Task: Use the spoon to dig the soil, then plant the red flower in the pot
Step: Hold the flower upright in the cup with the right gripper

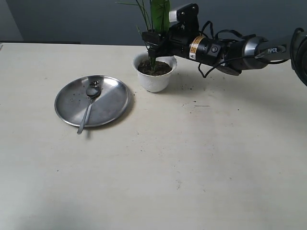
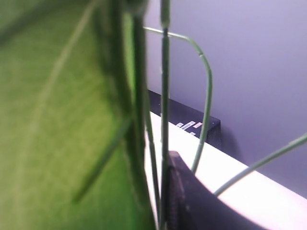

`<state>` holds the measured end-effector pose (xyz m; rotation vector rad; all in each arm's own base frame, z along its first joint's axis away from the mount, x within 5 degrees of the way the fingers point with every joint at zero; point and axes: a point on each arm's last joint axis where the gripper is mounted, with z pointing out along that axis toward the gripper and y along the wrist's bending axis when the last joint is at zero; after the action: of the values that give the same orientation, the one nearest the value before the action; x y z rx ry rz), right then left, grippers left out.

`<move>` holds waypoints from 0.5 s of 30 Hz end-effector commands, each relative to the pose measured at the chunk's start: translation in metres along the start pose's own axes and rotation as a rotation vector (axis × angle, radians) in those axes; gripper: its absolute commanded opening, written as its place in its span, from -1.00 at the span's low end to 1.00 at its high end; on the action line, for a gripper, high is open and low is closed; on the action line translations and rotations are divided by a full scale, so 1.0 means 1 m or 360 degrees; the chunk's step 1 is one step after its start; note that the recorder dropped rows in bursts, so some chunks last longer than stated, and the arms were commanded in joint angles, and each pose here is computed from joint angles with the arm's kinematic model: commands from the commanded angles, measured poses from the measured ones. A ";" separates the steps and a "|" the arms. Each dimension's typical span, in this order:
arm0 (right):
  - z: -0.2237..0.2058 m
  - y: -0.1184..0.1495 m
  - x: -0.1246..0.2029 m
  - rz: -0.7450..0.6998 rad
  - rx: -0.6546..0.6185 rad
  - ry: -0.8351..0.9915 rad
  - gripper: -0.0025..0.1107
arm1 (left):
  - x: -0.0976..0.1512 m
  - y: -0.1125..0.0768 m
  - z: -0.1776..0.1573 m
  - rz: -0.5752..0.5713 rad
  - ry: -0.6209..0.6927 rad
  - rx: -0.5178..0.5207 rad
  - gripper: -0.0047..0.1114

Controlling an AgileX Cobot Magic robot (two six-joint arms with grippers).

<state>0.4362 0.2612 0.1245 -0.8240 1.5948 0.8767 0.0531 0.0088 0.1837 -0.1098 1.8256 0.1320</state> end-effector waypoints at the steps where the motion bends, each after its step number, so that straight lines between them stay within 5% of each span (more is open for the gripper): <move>1: -0.004 -0.009 0.051 -0.0058 0.0119 0.0397 -0.97 | 0.001 0.000 0.000 0.0013 -0.0014 -0.0007 -0.91; 15: -0.004 -0.006 0.050 -0.0006 0.0091 0.0330 -0.97 | 0.001 0.000 0.000 0.0013 -0.0014 -0.0007 -0.91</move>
<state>0.4360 0.2612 0.1251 -0.8271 1.5944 0.8765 0.0530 0.0091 0.1837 -0.1050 1.8260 0.1394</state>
